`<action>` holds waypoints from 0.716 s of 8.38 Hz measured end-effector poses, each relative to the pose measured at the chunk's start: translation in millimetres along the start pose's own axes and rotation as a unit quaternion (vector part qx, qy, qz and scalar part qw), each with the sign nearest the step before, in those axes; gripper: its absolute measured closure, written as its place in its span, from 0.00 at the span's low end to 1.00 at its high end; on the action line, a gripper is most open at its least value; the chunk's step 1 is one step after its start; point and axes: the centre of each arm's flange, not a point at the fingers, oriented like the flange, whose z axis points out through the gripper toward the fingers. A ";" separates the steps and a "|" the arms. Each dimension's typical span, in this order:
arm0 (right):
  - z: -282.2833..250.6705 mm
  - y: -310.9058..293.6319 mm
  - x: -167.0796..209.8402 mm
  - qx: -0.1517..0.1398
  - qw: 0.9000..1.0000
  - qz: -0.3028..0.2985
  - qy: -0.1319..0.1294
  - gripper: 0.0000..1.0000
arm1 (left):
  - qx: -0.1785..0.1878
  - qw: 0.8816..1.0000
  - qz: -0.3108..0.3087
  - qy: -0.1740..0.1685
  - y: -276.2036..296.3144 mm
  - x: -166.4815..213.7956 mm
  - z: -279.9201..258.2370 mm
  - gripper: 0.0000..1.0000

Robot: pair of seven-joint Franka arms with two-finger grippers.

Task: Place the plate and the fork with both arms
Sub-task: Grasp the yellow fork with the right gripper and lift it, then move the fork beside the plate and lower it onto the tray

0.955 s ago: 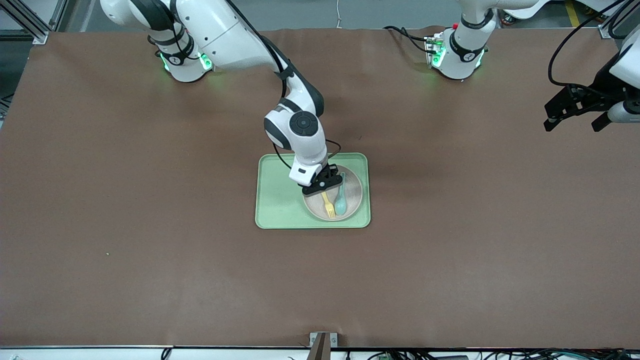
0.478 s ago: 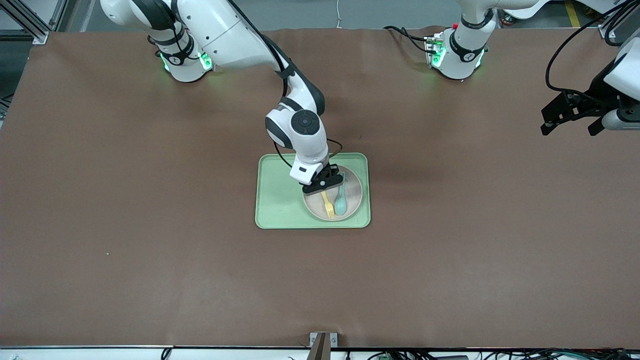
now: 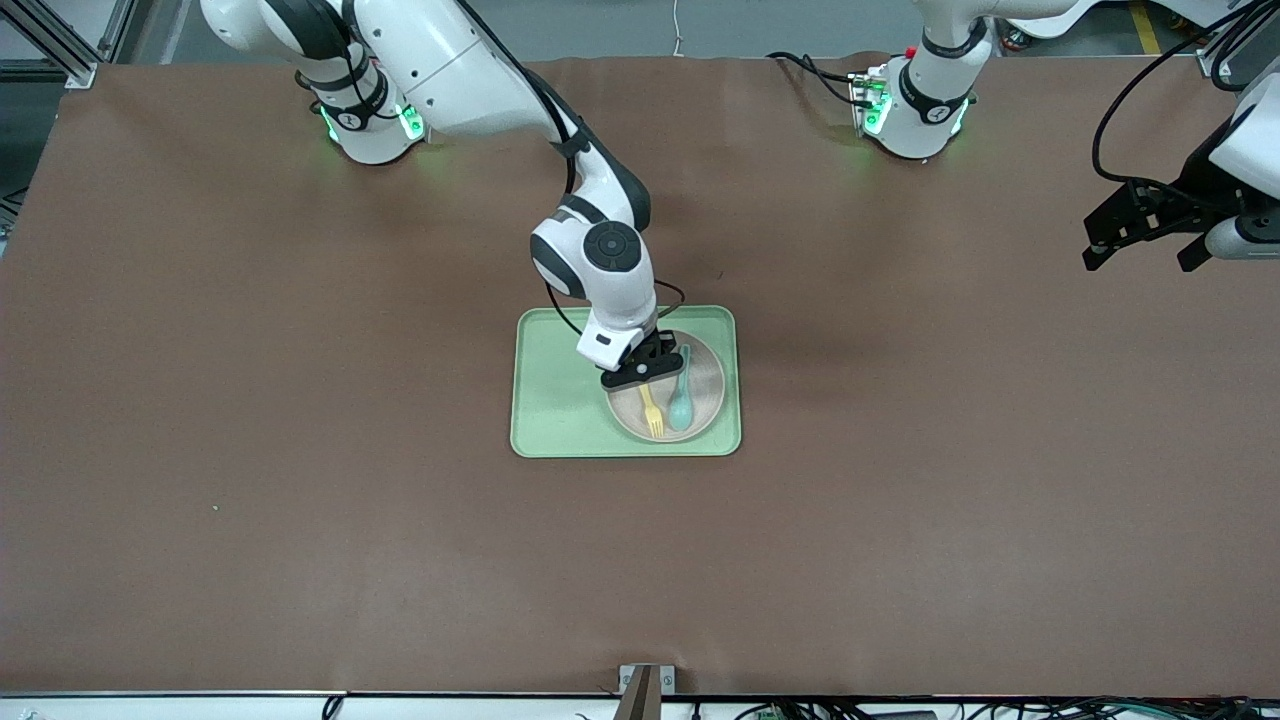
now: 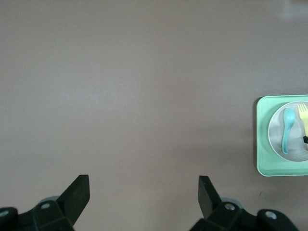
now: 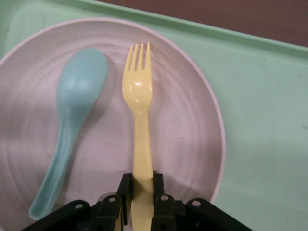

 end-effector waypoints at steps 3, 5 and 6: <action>-55.1 -8.4 19.7 -0.006 0.998 0.068 -0.003 0.78 | 0.000 1.000 0.004 0.001 2.6 0.0 -0.6 0.00; -98.9 4.8 30.3 -0.012 0.993 0.117 -0.003 0.78 | 0.000 1.000 0.006 0.001 5.4 -0.2 -0.8 0.00; -104.6 32.2 38.1 -0.022 0.989 0.144 -0.011 0.78 | 0.000 1.000 0.007 0.001 6.1 -0.2 -0.8 0.00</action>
